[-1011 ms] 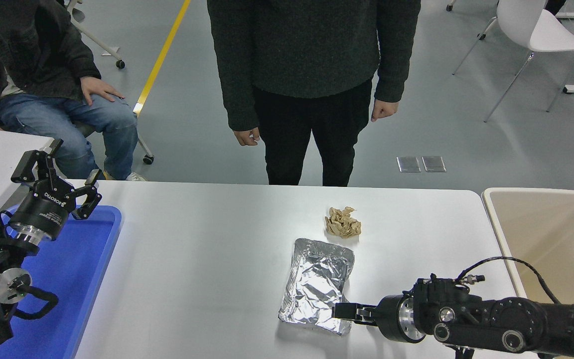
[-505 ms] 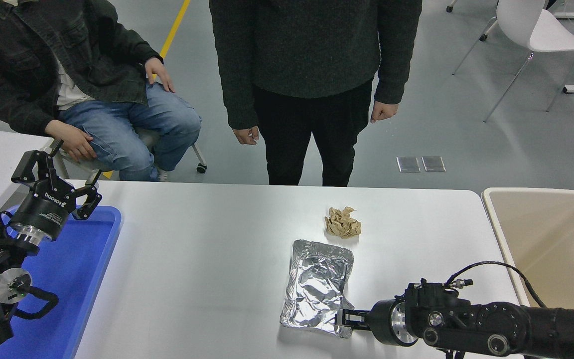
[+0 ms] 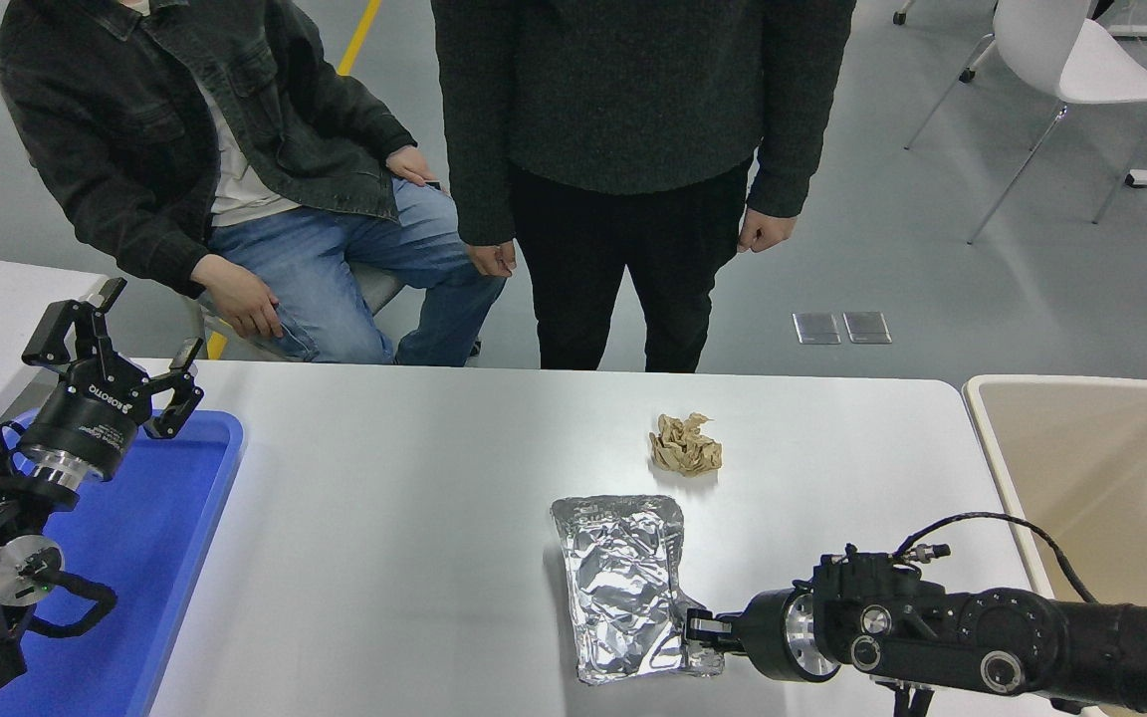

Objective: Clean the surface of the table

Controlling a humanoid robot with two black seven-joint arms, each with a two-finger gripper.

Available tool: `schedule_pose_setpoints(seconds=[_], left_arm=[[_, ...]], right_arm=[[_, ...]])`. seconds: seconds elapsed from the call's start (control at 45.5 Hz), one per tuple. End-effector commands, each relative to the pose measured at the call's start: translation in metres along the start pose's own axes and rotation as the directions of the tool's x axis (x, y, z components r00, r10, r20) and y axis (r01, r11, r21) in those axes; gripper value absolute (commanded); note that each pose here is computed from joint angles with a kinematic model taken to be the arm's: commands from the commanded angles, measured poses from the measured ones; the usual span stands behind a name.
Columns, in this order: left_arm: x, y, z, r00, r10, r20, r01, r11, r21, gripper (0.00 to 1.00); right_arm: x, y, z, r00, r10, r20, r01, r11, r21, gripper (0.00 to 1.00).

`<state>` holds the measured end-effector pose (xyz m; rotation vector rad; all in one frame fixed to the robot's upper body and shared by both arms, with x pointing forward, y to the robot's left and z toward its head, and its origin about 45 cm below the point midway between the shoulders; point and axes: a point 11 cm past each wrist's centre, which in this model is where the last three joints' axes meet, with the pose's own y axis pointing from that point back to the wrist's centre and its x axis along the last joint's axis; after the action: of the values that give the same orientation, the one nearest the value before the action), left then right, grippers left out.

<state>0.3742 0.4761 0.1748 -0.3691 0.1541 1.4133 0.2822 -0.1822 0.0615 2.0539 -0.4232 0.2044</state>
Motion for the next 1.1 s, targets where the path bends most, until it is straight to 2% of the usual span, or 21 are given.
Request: schedule_pose_setpoints(seconds=[0.0,0.11,0.615,0.769,1.077], left_arm=[[0.0,0.0,0.0,1.0,0.0,0.001,0.0,1.0,0.0,1.0],[0.0,0.0,0.0,1.0,0.0,0.001,0.0,1.0,0.001,1.0],[0.0,0.0,0.0,1.0,0.0,0.001,0.0,1.0,0.0,1.0],[0.0,0.0,0.0,1.0,0.0,-0.001,0.0,1.0,0.0,1.0],[0.0,0.0,0.0,1.0,0.0,0.001,0.0,1.0,0.0,1.0]], right_arm=[[0.017,0.013,0.007,0.999,0.034,0.029,-0.034,0.999,-0.007,0.0],[0.033,0.034,0.014,0.998,0.057,0.036,-0.057,0.998,-0.014,0.0],[0.127,0.191,0.057,0.968,0.235,0.086,-0.227,0.969,-0.094,0.0],[0.142,0.231,0.06,0.962,0.262,0.072,-0.254,0.961,-0.109,0.0],[0.159,0.287,0.06,0.958,0.28,0.054,-0.272,0.955,-0.12,0.0]])
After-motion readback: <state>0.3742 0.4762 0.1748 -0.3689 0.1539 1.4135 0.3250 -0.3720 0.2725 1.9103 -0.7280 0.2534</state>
